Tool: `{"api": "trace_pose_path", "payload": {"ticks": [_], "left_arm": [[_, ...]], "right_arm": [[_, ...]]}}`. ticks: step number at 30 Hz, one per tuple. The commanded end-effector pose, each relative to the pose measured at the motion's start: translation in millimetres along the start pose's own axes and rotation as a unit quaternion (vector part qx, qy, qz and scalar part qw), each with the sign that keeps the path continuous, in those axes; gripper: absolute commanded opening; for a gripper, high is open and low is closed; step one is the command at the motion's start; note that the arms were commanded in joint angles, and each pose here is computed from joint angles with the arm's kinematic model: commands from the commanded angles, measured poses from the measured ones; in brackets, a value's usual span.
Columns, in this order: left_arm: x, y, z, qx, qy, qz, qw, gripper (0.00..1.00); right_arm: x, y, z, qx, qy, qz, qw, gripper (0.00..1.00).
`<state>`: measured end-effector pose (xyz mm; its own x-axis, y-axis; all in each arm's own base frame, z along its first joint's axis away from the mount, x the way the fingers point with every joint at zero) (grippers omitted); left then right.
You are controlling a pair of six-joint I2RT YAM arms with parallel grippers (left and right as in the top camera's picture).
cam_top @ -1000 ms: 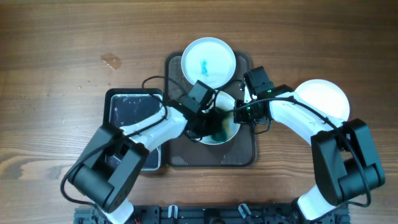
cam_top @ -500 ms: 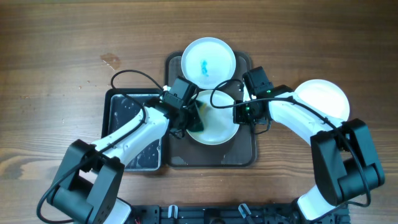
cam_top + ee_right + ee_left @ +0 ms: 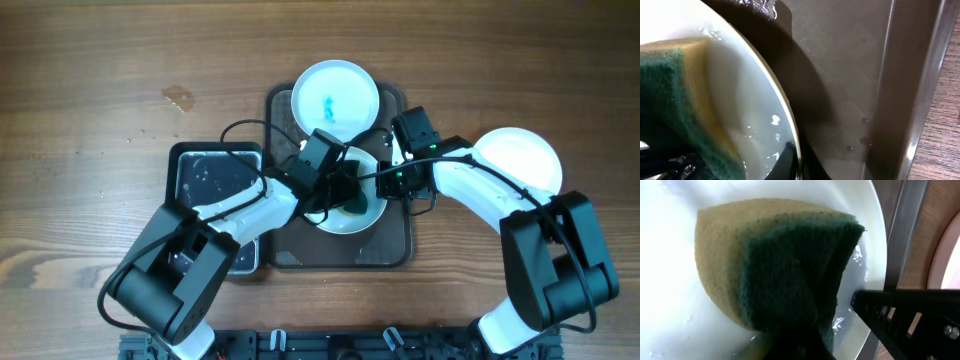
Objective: Clean dirty plates on tray and stack at the side
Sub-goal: 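Scrub the held plate with the sponge in the left gripper, then put the sponge back in the black tray with the left gripper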
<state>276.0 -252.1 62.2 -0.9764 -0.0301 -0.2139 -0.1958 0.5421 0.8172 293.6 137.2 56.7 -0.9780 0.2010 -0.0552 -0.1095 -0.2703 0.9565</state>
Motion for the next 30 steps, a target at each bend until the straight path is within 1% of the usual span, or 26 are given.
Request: {"api": "trace_pose_path", "payload": {"ticks": [1, 2, 4, 7, 9, 11, 14, 16, 17, 19, 21, 22, 23, 25, 26, 28, 30], "left_arm": [[14.3, 6.5, 3.4, 0.02, -0.011, 0.052, 0.998, 0.04], [11.4, 13.1, 8.7, 0.009, -0.001, 0.048, 0.999, 0.04], [3.7, 31.8, 26.3, -0.036, 0.018, 0.029, 0.999, 0.04], [-6.0, 67.0, 52.5, -0.122, 0.01, -0.012, 0.992, 0.04], [-8.9, 86.6, 58.3, -0.149, 0.001, -0.032, 0.988, 0.04], [-12.0, 109.7, 52.6, -0.138, -0.01, -0.056, 0.989, 0.04], [-12.3, 139.9, 39.7, -0.095, -0.008, -0.083, 0.992, 0.04], [-7.8, 161.5, 45.0, -0.1, 0.005, -0.094, 0.991, 0.04], [-4.2, 173.1, 54.5, -0.119, 0.021, -0.099, 0.988, 0.04], [3.7, 190.3, 80.7, -0.181, 0.06, -0.099, 0.977, 0.04], [12.0, 202.3, 110.1, -0.249, 0.101, -0.087, 0.959, 0.04], [14.4, 205.5, 123.1, -0.271, 0.121, -0.081, 0.951, 0.04], [15.5, 204.7, 133.0, -0.279, 0.134, -0.075, 0.948, 0.04], [16.4, 197.5, 149.1, -0.287, 0.144, -0.067, 0.945, 0.04], [16.9, 188.9, 159.0, -0.291, 0.14, -0.06, 0.944, 0.04], [17.4, 173.8, 172.0, -0.296, 0.135, -0.049, 0.944, 0.04], [17.7, 164.7, 176.4, -0.294, 0.129, -0.029, 0.947, 0.04]], "right_arm": [[7.9, -16.2, -14.7, 0.045, 0.008, 0.016, 0.999, 0.04], [8.0, -16.2, -14.7, 0.045, 0.008, 0.016, 0.999, 0.04], [8.2, -16.2, -14.8, 0.045, 0.008, 0.017, 0.999, 0.04], [8.1, -16.2, -14.8, 0.045, 0.009, 0.017, 0.999, 0.04], [8.0, -16.2, -14.7, 0.045, 0.01, 0.016, 0.999, 0.04], [7.6, -16.2, -14.6, 0.044, 0.01, 0.015, 0.999, 0.05], [7.0, -16.3, -14.2, 0.043, 0.01, 0.014, 0.999, 0.04], [7.0, -16.3, -14.3, 0.044, 0.011, 0.014, 0.999, 0.04], [6.1, -16.3, -13.6, 0.042, 0.018, 0.012, 0.999, 0.04], [1.4, -16.6, -10.6, 0.034, 0.041, 0.0, 0.999, 0.04], [-3.2, -16.8, -7.5, 0.026, 0.053, -0.012, 0.998, 0.04], [-4.4, -16.9, -5.3, 0.019, 0.054, -0.015, 0.998, 0.04], [-4.2, -17.0, -2.4, 0.007, 0.055, -0.013, 0.998, 0.05], [-4.2, -17.0, 3.3, -0.015, 0.057, -0.009, 0.998, 0.12], [-4.7, -16.9, 5.5, -0.024, 0.058, -0.009, 0.998, 0.13], [-4.9, -16.9, 5.8, -0.025, 0.058, -0.009, 0.998, 0.04], [-2.5, -15.3, 4.6, -0.021, 0.057, -0.003, 0.998, 0.04]]}}
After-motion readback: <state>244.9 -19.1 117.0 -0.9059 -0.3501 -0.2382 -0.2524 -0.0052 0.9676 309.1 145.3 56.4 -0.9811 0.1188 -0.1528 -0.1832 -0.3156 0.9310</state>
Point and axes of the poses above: each gripper's point midway between its finger pads, its own y axis back along the fingers, its own z axis along the line the jaws close on, x = y × z, the point moved 6 cm from there along y, back along the fingers, and after that the axes turned 11 degrees about -y, right-handed, at the moved point
